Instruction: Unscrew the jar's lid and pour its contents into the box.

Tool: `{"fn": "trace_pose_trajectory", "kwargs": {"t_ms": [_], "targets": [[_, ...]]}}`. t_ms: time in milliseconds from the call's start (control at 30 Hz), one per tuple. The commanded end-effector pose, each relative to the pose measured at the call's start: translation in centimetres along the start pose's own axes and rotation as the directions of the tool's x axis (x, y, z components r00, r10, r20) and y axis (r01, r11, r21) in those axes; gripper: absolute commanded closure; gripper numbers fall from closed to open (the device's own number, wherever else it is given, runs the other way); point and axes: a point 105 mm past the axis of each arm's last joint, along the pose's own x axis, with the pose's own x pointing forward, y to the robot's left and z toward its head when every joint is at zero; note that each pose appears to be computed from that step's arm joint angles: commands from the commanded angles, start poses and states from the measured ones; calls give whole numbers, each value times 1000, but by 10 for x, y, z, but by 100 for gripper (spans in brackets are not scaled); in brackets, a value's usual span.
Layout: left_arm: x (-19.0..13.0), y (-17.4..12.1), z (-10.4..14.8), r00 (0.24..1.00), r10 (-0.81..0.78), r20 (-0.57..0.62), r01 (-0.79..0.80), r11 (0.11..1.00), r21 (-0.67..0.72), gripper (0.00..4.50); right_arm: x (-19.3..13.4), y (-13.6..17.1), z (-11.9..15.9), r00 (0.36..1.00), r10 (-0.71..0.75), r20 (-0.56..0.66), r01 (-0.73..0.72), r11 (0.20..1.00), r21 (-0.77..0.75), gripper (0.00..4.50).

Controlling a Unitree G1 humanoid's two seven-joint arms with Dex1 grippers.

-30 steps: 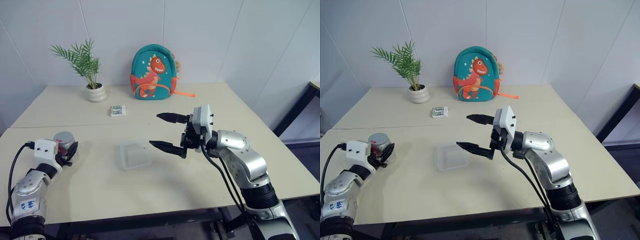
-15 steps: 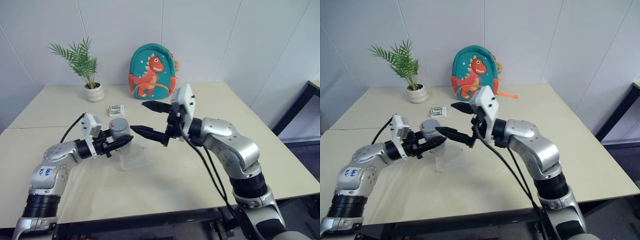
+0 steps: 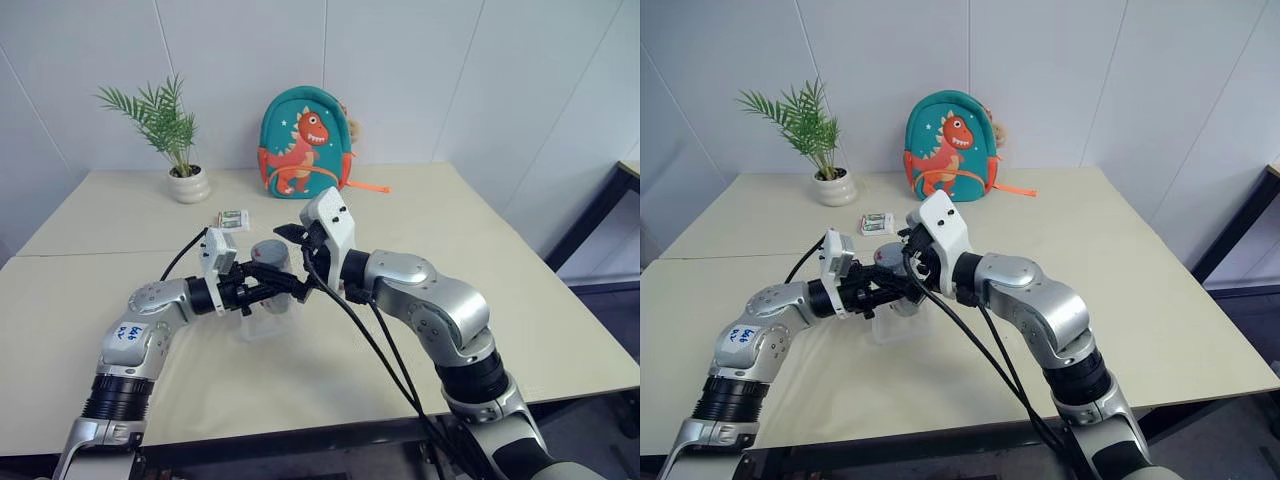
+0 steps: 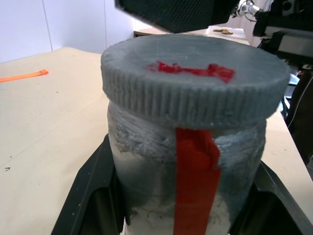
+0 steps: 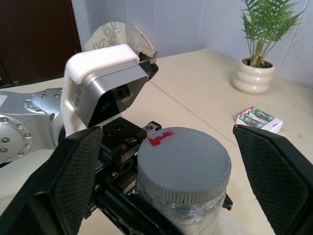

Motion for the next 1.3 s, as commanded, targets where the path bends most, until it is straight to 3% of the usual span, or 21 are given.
{"fn": "trace_pose_trajectory", "kwargs": {"t_ms": [33, 367, 567, 600, 867, 933, 1000, 1300], "targets": [[6, -2, 13, 999, -25, 32, 24, 999, 43, 248, 0, 0, 6, 1000, -10, 17, 10, 1000, -13, 0], [10, -4, 11, 998, -49, 31, 48, 998, 39, 248, -1, -7, 0, 999, -35, 7, 35, 999, 1, 0], [10, -4, 10, 998, -54, 30, 53, 998, 36, 248, -1, -5, 2, 999, -25, 21, 25, 1000, 6, 187], [10, -4, 9, 998, -54, 28, 53, 998, 35, 248, -1, -5, 2, 999, -22, 24, 21, 1000, 9, 194], [10, -9, 4, 997, -75, 20, 74, 997, 24, 248, -5, 15, 8, 990, 125, 61, -127, 991, 29, 194], [10, -19, 4, 989, -145, 30, 145, 989, 3, 248, -16, 38, 11, 941, 328, 81, -327, 945, -29, 194], [11, -27, 2, 979, -204, 30, 204, 979, -4, 248, -24, 45, 6, 894, 444, 57, -440, 895, -65, 194], [10, -51, 5, 922, -385, 39, 386, 922, -5, 248, -34, 4, -3, 841, 540, -26, -540, 837, -91, 194]]}}
